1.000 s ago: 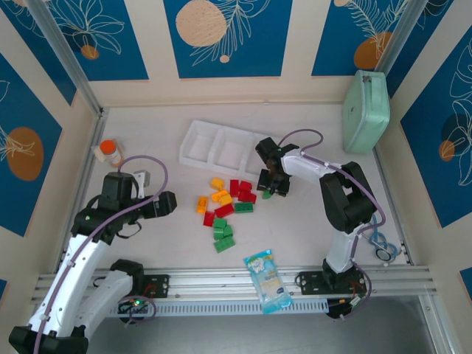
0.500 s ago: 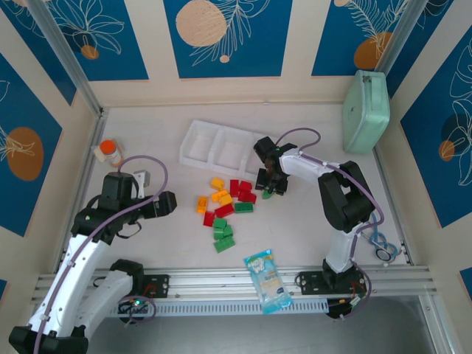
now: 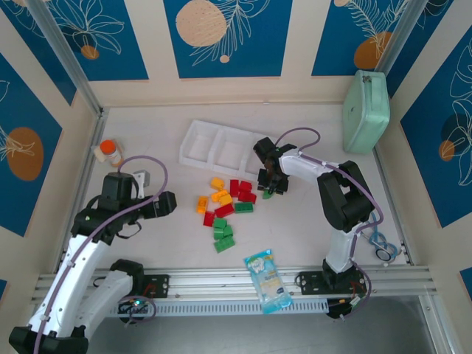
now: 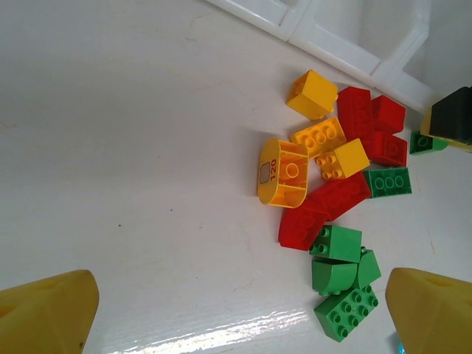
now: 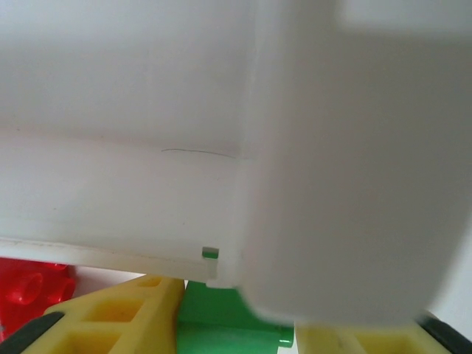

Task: Sort the legos into containers by color

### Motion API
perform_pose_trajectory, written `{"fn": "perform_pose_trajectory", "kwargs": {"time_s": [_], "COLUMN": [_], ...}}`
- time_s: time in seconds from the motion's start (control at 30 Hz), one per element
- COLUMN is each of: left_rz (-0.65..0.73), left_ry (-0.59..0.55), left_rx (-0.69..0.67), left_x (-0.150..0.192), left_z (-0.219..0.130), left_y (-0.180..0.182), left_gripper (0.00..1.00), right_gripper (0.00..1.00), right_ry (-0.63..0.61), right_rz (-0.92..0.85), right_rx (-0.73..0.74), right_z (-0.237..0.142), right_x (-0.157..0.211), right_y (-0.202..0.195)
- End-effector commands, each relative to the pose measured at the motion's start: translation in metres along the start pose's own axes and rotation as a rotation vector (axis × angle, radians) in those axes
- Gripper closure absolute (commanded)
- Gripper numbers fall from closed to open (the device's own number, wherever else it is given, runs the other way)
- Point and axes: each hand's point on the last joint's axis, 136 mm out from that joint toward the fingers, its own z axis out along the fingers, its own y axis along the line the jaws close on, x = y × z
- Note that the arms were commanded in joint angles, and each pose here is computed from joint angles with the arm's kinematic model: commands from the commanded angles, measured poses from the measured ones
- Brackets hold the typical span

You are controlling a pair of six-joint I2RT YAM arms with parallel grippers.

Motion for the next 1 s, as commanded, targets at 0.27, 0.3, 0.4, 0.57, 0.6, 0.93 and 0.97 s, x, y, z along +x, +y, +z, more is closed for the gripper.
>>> {"fn": "perform_pose_trajectory", "kwargs": {"time_s": [0.27, 0.3, 0.4, 0.57, 0.6, 0.93, 0.97], "left_rz": [0.026, 0.026, 0.026, 0.026, 0.027, 0.028, 0.029], "left_ry": [-0.02, -0.021, -0.024, -0.025, -0.026, -0.036, -0.038], "left_rx": [0.011, 0.013, 0.011, 0.01, 0.011, 0.008, 0.01], "left_x": [0.0, 0.0, 0.0, -0.001, -0.001, -0.001, -0.001], "left_z": [-0.002, -0.003, -0.003, -0.003, -0.003, -0.005, -0.006], "left_y": [-0.001, -0.002, -0.001, -0.001, -0.001, -0.001, -0.001], "left_gripper": [0.01, 0.0, 0.01, 0.01, 0.01, 0.01, 0.01], "right_gripper": [0.58, 0.59, 0.65, 0.68, 0.69, 0.72, 0.72], "right_ry": [0.117, 0.116, 0.119, 0.075, 0.064, -0.119, -0.142], "right_rz": [-0.041, -0.047, -0.061, -0.08, -0.083, -0.129, -0.136], "right_rx": [0.062, 0.062, 0.072, 0.064, 0.056, -0.115, -0.132], "right_z": [0.026, 0.026, 0.022, -0.009, -0.018, -0.119, -0.125], "right_x": [0.033, 0.033, 0.037, 0.039, 0.04, 0.009, 0.001], "right_y": [-0.015, -0.015, -0.018, -0.021, -0.021, 0.011, 0.017]}}
